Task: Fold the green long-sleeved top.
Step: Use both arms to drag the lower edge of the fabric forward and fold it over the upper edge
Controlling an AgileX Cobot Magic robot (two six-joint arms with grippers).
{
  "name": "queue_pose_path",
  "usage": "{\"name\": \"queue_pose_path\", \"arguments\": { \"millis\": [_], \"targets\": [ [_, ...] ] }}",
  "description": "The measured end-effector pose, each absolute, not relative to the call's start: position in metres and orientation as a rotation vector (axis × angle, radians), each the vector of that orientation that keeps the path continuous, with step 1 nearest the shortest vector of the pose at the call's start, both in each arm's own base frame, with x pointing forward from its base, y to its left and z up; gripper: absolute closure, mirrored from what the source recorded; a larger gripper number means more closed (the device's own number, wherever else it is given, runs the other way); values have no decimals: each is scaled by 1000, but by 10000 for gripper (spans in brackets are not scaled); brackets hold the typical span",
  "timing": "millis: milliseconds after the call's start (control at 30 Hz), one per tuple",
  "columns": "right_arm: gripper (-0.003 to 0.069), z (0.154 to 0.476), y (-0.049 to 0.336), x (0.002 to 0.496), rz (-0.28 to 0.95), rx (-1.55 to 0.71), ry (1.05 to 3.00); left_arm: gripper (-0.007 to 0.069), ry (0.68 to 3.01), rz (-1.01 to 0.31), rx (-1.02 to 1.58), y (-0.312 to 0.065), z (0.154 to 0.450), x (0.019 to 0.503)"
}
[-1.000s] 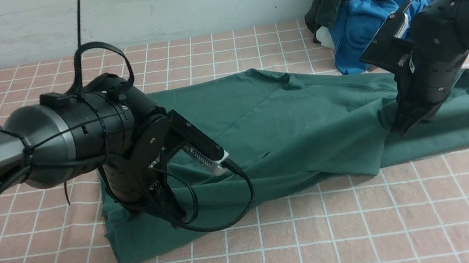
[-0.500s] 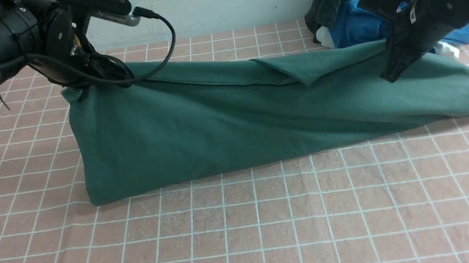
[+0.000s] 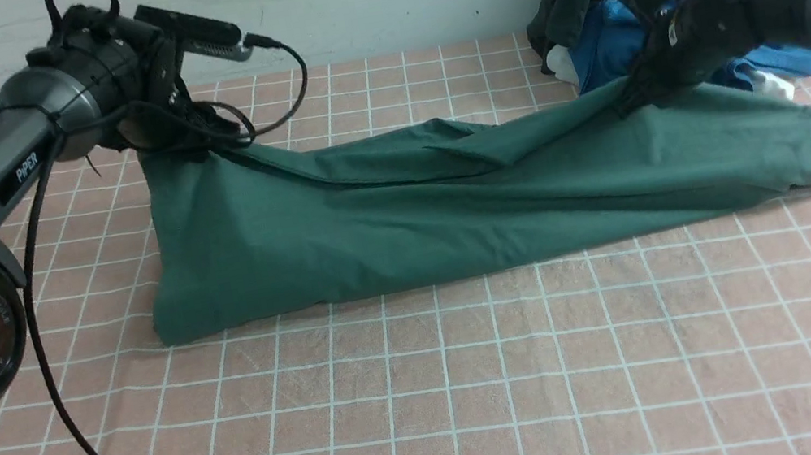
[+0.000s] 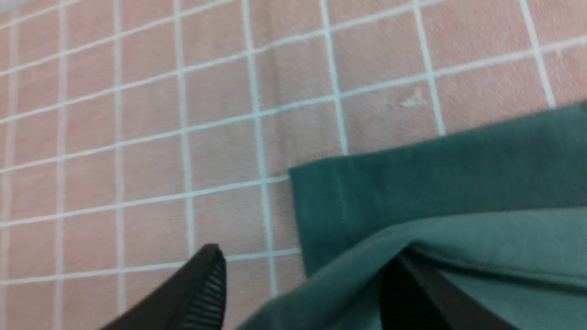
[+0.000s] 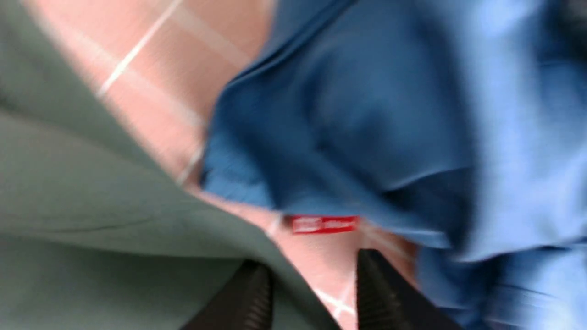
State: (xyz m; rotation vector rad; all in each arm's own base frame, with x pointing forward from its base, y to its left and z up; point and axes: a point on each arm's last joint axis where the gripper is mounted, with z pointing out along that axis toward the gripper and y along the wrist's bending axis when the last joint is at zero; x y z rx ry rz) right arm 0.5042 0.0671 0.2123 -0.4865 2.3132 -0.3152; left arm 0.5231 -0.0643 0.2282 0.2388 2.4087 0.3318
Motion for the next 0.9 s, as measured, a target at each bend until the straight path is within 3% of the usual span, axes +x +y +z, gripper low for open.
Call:
{"name": "queue_pose_path", "arguments": {
  "millis": [133,200,267,333,500,600,733,900],
  "targets": [
    [379,245,70,499,-244,-372,2386,231,2428,370,212,-59,267,509],
    [444,247,81,493,-152,-450,2430,307,2411,373,235,-59,290,501],
    [501,240,91,490,-77,-519,2466,372,2405,362,246,-59,299,497],
    [601,217,108,488,100,-650,2513,475,2437,335,262,-60,302,492],
    [668,164,136,492,338,-884,2469,610,2567,231,357,-71,293,482],
    [670,140,145,506,321,-876,2347,626,2575,113,434,-87,293,477],
    [671,128,144,534,191,-616,2148,629,2550,-19,531,-111,300,469],
    [646,149,133,555,154,-334,1993,629,2563,-74,618,-126,298,455]
  ]
}}
